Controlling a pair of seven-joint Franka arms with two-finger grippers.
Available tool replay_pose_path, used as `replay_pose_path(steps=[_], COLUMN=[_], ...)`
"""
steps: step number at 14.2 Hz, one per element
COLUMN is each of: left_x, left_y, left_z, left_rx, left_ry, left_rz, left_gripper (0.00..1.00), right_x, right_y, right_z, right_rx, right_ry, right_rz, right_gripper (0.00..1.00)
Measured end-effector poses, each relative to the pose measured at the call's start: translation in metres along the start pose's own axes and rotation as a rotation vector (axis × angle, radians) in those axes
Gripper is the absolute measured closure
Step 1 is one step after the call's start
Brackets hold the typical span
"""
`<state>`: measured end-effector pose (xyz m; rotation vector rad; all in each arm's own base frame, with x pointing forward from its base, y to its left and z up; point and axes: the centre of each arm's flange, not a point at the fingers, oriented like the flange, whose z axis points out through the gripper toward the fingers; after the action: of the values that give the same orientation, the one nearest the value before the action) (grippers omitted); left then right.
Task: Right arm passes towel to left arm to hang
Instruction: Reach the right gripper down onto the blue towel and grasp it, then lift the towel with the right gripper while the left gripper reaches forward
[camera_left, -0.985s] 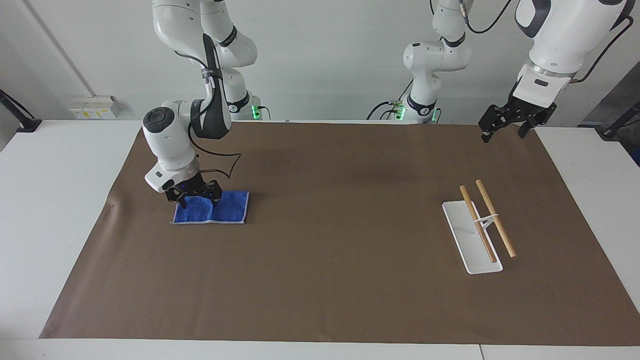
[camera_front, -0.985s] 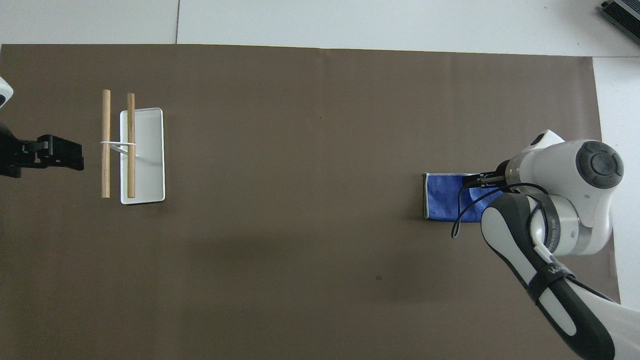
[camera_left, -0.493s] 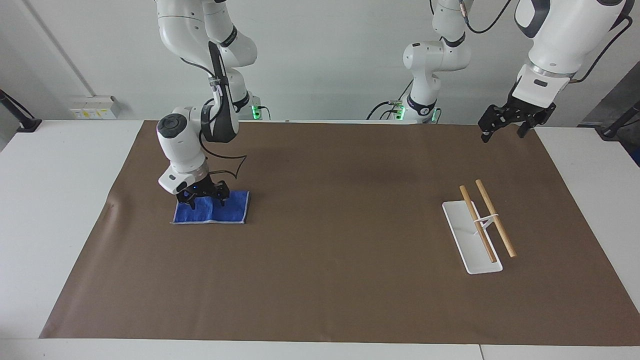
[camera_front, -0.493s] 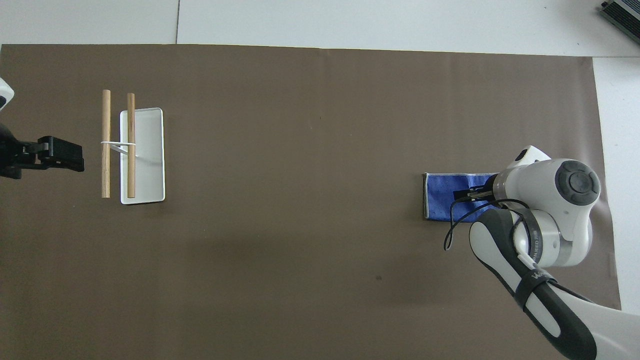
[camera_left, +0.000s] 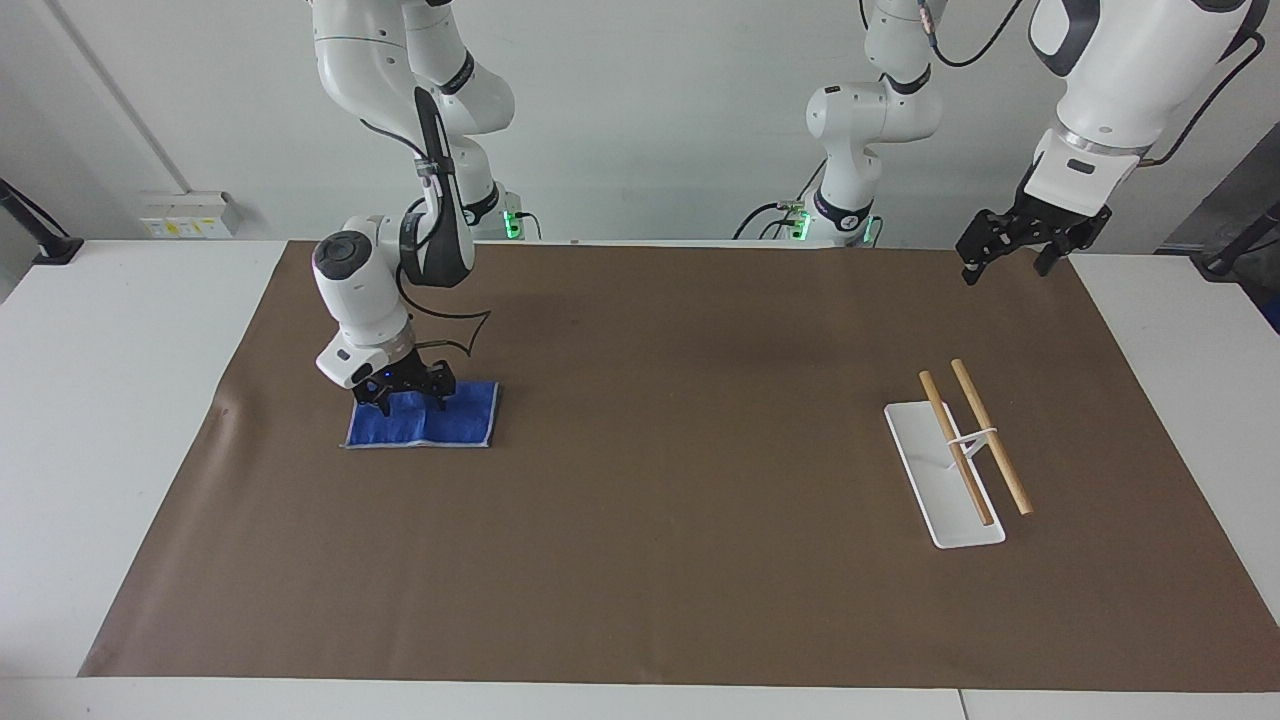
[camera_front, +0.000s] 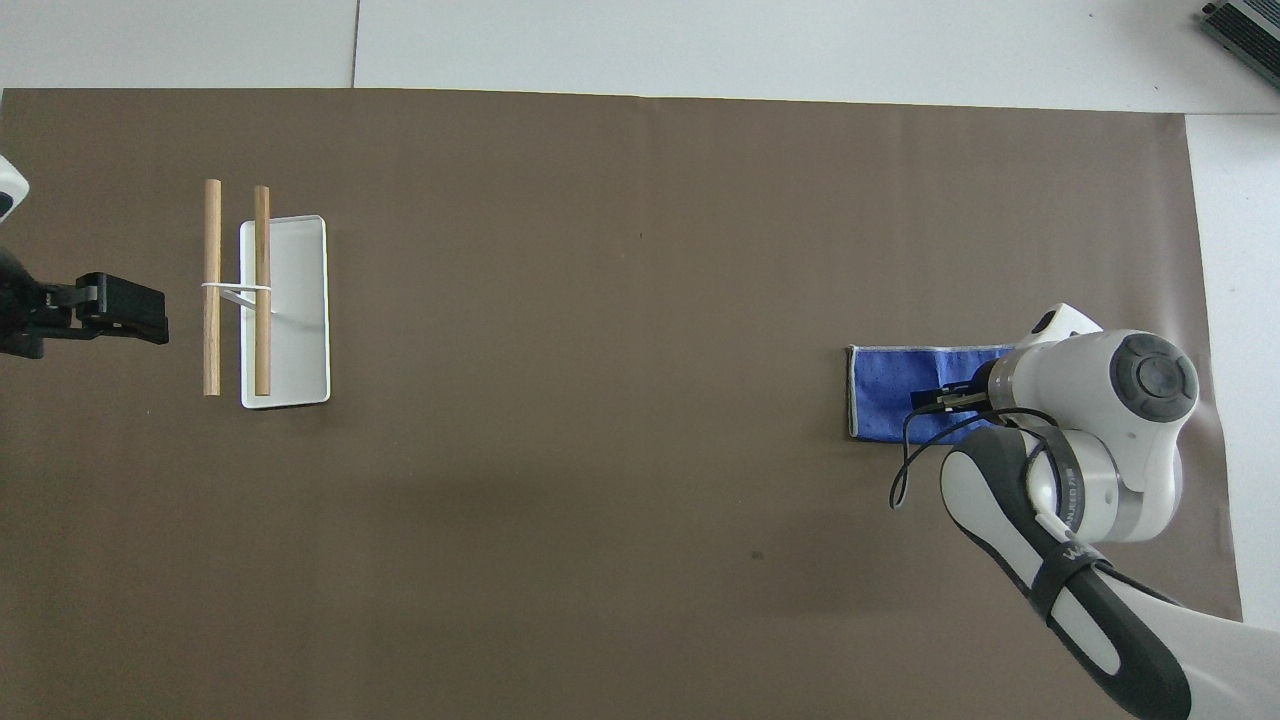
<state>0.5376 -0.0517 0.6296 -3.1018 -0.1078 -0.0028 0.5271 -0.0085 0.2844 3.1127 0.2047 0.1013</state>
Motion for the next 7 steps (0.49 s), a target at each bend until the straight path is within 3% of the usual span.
replay_pose_path(steps=[7], left_x=[0.000], left_y=[0.000], left_z=[0.000], left_rx=[0.000], left_ry=[0.000], left_rz=[0.000], left_gripper=[0.00], right_x=[0.009], right_y=[-0.001], right_z=[-0.013], right_rx=[0.001], right_ry=[0.021], right_rz=[0.015], right_gripper=[0.91])
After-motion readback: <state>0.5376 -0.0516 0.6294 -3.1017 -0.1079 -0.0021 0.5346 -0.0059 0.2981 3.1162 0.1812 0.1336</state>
